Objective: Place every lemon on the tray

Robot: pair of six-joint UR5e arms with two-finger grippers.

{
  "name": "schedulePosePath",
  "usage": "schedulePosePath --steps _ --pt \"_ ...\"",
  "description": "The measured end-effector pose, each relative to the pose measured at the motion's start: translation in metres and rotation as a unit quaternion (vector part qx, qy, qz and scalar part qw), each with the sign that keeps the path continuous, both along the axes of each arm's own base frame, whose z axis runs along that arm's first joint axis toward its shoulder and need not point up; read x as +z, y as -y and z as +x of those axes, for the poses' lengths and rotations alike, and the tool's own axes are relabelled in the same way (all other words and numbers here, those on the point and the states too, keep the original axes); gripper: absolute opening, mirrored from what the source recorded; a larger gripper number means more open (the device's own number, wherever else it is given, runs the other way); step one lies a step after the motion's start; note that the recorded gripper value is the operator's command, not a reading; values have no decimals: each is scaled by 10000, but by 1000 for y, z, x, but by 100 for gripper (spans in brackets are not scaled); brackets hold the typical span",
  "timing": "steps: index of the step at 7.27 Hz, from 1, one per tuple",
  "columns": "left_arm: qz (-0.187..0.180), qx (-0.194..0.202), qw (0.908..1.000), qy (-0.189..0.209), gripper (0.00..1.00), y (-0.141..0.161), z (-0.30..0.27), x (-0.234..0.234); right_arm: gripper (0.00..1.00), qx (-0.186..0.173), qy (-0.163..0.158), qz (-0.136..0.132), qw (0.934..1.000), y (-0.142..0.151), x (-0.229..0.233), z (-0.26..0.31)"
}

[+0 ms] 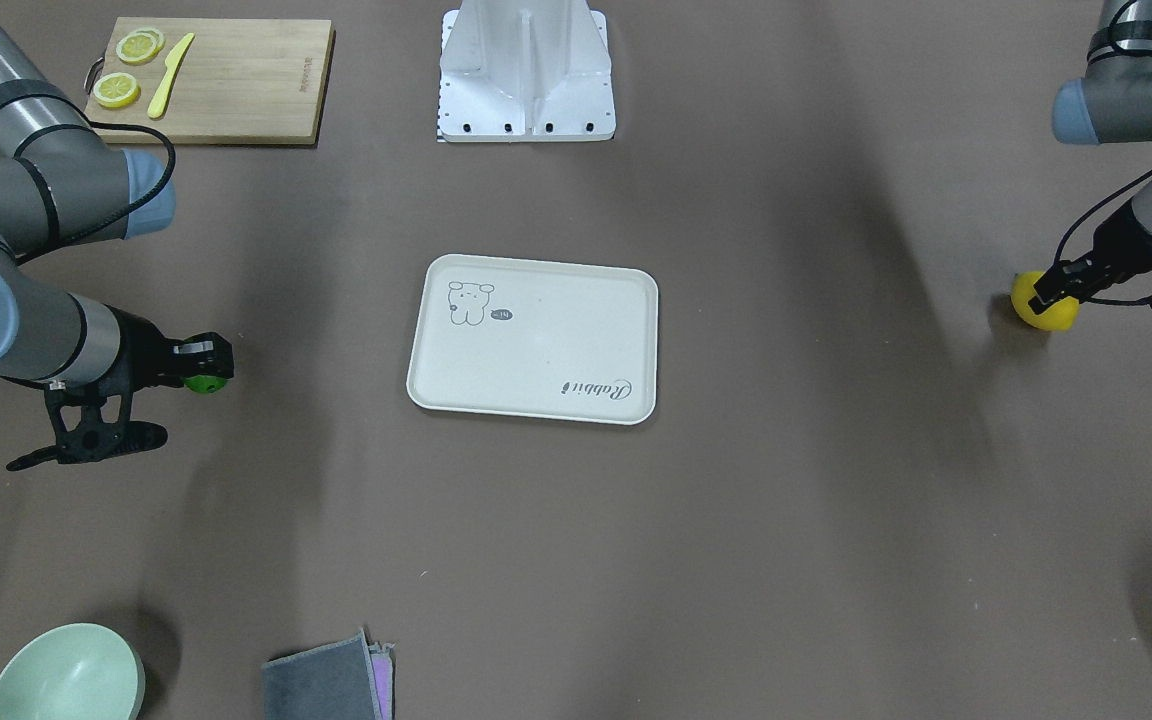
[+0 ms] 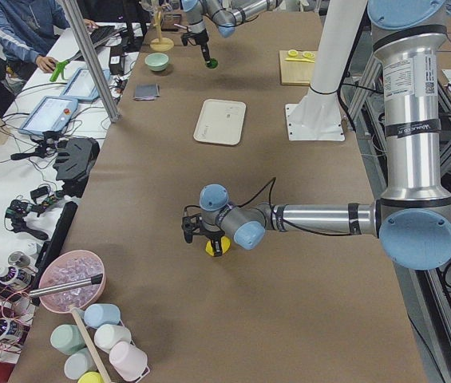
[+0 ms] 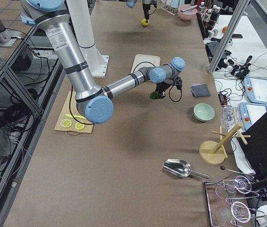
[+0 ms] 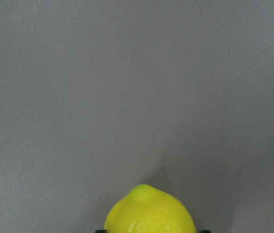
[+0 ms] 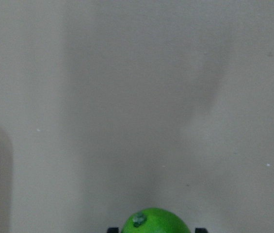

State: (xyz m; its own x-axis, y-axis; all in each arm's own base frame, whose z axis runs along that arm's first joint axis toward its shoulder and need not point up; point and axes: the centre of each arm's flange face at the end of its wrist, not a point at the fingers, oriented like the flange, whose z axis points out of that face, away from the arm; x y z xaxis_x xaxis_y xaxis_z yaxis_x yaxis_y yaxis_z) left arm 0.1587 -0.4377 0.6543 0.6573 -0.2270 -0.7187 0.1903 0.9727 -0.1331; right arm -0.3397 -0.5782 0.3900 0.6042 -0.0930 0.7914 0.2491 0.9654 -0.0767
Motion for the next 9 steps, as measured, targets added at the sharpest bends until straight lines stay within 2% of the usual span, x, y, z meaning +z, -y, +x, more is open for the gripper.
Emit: schedulePosePath --steps 2,4,6,9 --pt "34 26 10000 -51 0 2 1 -11 27 287 17 -354 9990 -4 -49 -35" --pt "-104 120 9998 -134 0 12 9 -43 27 315 46 -507 9982 -13 -82 -68" --pt "-224 166 9995 -152 0 39 25 -104 27 215 41 -538 9983 -19 -111 -106" --pt "-231 149 9996 -107 0 101 58 -224 27 -1 19 -485 9988 -18 -145 -164"
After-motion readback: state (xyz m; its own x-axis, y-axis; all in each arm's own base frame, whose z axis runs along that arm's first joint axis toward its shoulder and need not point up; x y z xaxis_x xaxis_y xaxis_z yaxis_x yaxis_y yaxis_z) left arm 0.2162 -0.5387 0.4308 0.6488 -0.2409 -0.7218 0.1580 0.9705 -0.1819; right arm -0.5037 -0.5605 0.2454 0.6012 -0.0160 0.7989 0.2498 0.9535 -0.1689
